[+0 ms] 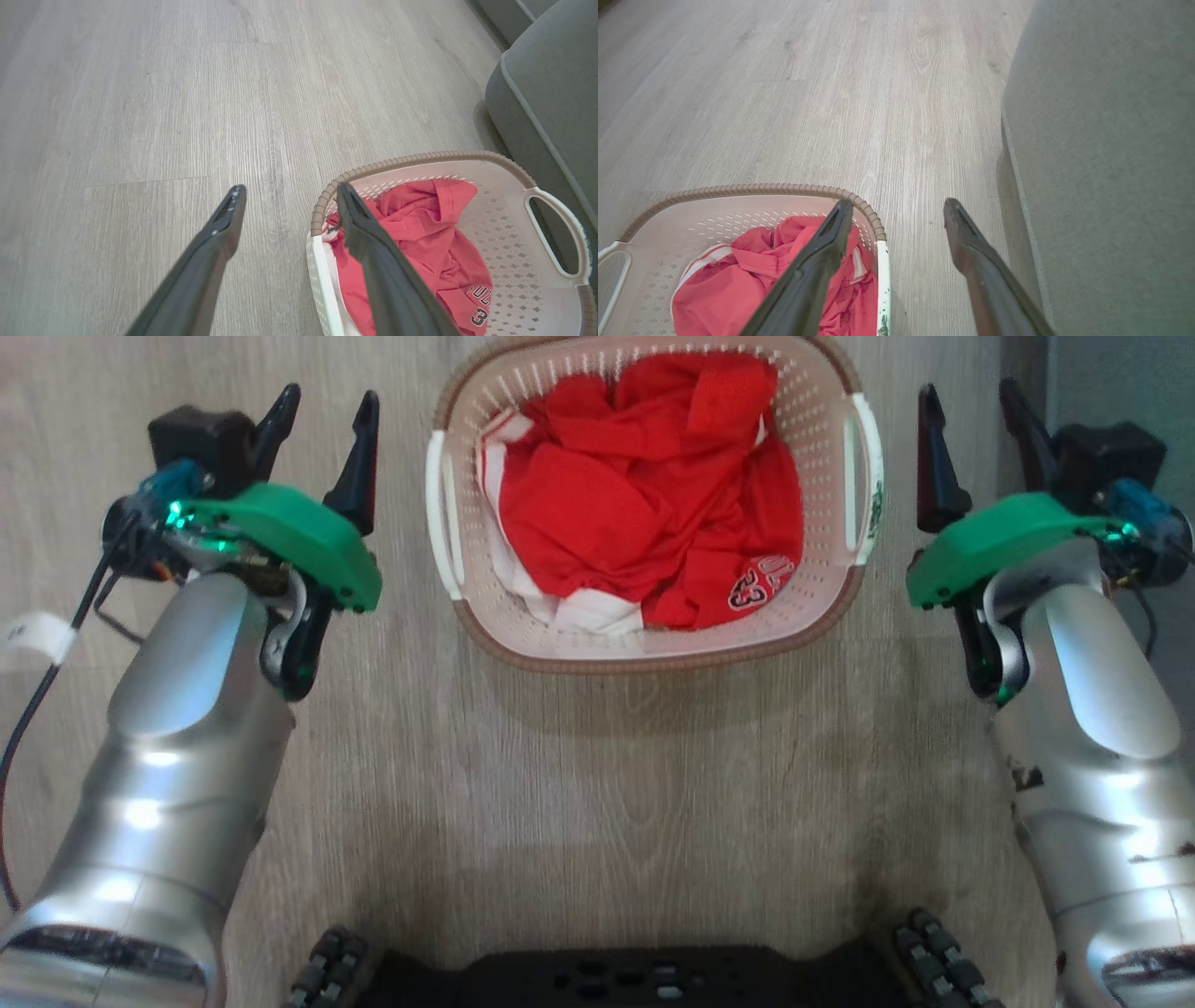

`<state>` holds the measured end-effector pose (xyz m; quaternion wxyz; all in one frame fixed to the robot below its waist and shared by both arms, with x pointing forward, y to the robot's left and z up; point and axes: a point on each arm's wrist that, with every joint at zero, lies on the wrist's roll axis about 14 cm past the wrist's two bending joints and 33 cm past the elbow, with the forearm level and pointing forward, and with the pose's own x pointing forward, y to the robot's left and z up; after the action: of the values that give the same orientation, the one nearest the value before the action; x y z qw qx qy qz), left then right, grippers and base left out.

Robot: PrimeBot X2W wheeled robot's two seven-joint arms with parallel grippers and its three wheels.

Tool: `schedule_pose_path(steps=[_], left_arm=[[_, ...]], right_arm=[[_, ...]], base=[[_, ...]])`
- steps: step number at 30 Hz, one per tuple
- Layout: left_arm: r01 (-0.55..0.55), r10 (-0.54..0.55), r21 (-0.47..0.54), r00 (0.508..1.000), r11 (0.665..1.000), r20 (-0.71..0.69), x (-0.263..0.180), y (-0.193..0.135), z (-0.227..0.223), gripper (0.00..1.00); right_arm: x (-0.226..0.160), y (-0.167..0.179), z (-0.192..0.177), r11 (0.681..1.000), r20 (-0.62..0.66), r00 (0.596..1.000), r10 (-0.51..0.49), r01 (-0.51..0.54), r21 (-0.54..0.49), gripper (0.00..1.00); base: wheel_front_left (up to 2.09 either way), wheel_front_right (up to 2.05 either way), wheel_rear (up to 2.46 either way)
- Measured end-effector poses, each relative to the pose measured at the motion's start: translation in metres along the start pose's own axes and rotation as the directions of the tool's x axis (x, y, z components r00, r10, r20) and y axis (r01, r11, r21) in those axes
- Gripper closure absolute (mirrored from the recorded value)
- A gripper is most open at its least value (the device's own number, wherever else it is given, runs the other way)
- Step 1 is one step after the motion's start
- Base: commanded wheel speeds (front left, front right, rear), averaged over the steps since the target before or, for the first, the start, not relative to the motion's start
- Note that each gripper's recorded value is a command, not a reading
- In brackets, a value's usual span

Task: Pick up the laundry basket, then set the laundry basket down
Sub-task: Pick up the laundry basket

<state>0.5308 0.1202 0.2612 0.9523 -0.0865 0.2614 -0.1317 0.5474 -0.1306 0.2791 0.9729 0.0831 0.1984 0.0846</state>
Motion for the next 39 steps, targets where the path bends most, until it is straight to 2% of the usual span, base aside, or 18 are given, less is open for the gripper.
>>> schedule_pose_path(steps=[11, 25, 36, 37, 38, 39], left_arm=[[0.068, -0.073, -0.042, 0.989, 0.997, -0.132, 0.028, -0.018, -0.053, 0.00], [0.066, -0.086, -0.075, 0.951, 0.995, -0.298, 0.030, -0.014, -0.113, 0.00], [0.066, -0.098, -0.103, 0.936, 0.992, -0.338, 0.038, -0.011, -0.128, 0.00], [0.069, -0.101, -0.105, 0.935, 0.992, -0.339, 0.039, -0.011, -0.128, 0.00], [0.061, -0.099, -0.119, 0.935, 0.991, -0.341, 0.039, -0.011, -0.129, 1.00], [0.063, -0.104, -0.128, 0.935, 0.990, -0.340, 0.039, -0.012, -0.129, 1.00]], right_arm=[[0.019, 0.001, -0.057, 1.000, -0.129, 0.991, 0.016, -0.015, 0.006, 0.00], [0.028, 0.007, -0.098, 0.999, -0.230, 0.972, 0.051, -0.052, 0.003, 0.00], [0.034, 0.008, -0.128, 0.998, -0.304, 0.950, 0.062, -0.064, 0.005, 0.00], [0.035, 0.009, -0.130, 0.998, -0.309, 0.949, 0.065, -0.066, 0.007, 0.13], [0.035, 0.011, -0.135, 0.997, -0.325, 0.943, 0.070, -0.071, 0.011, 1.00], [0.035, 0.012, -0.136, 0.997, -0.328, 0.942, 0.073, -0.074, 0.012, 1.00]], base=[[0.00, 0.00, 0.00], [0.00, 0.00, 0.00], [0.00, 0.00, 0.00], [0.00, 0.00, 0.00], [0.00, 0.00, 0.00], [0.00, 0.00, 0.00]])
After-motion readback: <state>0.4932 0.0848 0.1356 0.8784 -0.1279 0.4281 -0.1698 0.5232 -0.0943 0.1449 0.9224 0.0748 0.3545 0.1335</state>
